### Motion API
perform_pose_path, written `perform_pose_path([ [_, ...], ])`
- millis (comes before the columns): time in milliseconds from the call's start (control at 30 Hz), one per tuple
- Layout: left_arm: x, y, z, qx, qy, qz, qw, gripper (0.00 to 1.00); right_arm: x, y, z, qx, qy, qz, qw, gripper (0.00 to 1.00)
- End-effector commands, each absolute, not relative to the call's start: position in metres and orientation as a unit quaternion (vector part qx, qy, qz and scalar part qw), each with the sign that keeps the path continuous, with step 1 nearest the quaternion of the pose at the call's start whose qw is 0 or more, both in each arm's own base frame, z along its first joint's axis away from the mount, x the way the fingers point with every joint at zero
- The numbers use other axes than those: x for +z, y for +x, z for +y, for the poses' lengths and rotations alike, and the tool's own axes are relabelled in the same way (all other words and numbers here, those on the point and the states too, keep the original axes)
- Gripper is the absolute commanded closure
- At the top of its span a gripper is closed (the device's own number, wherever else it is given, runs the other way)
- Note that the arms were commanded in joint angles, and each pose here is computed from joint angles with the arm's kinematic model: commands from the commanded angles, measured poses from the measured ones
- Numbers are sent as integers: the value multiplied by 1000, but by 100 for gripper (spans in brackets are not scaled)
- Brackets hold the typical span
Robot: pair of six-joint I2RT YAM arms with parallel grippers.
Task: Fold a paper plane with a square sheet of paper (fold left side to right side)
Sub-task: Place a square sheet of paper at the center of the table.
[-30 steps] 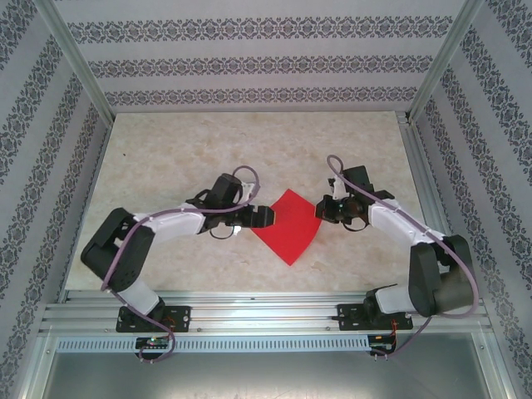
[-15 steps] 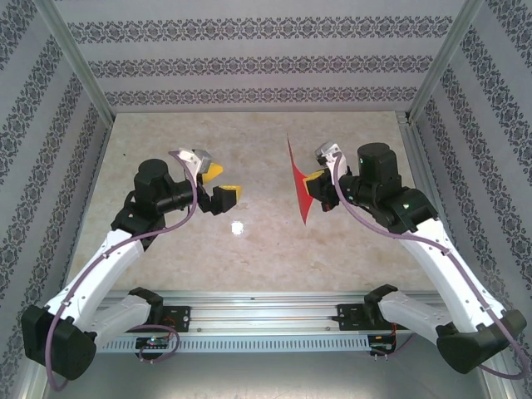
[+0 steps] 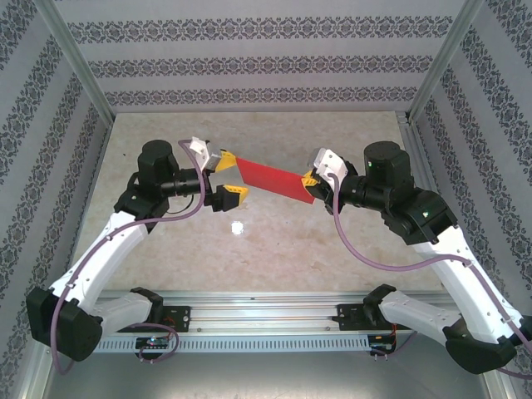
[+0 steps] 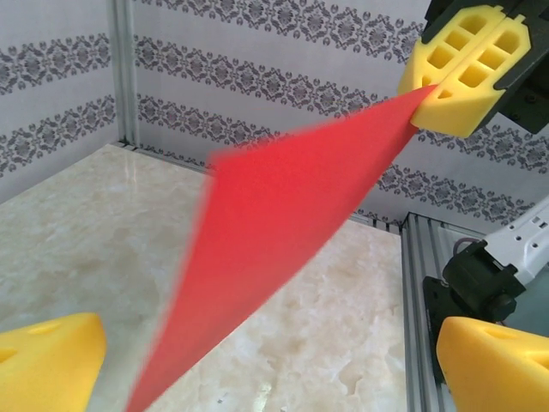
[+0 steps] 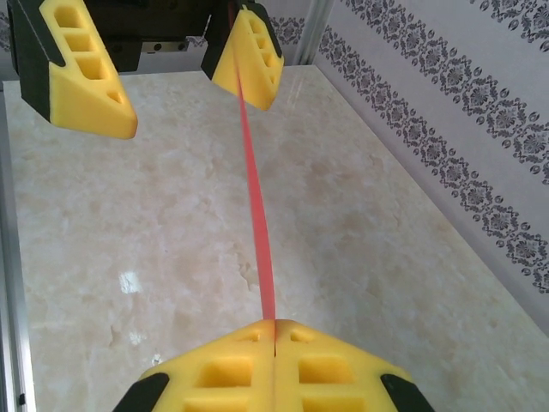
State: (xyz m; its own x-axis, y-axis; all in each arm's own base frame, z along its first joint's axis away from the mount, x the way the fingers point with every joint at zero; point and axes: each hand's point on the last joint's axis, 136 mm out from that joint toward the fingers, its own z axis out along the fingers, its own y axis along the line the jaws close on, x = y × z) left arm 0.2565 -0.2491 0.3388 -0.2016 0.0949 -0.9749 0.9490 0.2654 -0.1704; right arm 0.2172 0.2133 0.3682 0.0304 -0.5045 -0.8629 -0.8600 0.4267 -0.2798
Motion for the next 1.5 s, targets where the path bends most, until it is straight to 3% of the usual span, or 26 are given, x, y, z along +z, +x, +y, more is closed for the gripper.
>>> perform_pose_path([
  [0, 338, 247, -252, -460, 442, 618, 460, 3, 373, 214, 214, 161, -526, 657, 516, 100],
  [100, 336, 243, -256, -477, 451, 610, 443, 10, 373, 216, 214, 163, -521, 660, 517, 100],
  [400, 338, 228, -260, -516, 477, 591, 397, 82, 367, 228, 211, 213, -478, 680, 513, 100],
  [500, 333, 230, -262, -520, 470, 599, 387, 94, 362, 236, 208, 229, -455, 698, 503, 100],
  [567, 328, 233, -263, -522, 458, 613, 376, 98, 356, 242, 206, 239, -437, 712, 495, 100],
  [633, 319, 240, -265, -521, 426, 643, 365, 100, 347, 249, 203, 245, -411, 733, 484, 93],
  [733, 298, 252, -265, -524, 360, 698, 330, 100, 331, 265, 189, 245, -349, 773, 470, 65],
  [767, 287, 256, -264, -523, 336, 717, 315, 100, 325, 274, 181, 242, -317, 790, 466, 50],
  [867, 260, 264, -260, -517, 263, 770, 266, 100, 306, 293, 156, 226, -237, 833, 445, 35],
  [1000, 215, 276, -253, -490, 170, 830, 206, 100, 283, 311, 127, 183, -132, 877, 423, 33],
  [1133, 169, 288, -245, -449, 105, 872, 164, 100, 251, 314, 126, 202, -46, 904, 373, 39],
  [1467, 113, 298, -239, -392, 34, 916, 82, 100, 173, 285, 230, 294, 28, 901, 317, 36],
])
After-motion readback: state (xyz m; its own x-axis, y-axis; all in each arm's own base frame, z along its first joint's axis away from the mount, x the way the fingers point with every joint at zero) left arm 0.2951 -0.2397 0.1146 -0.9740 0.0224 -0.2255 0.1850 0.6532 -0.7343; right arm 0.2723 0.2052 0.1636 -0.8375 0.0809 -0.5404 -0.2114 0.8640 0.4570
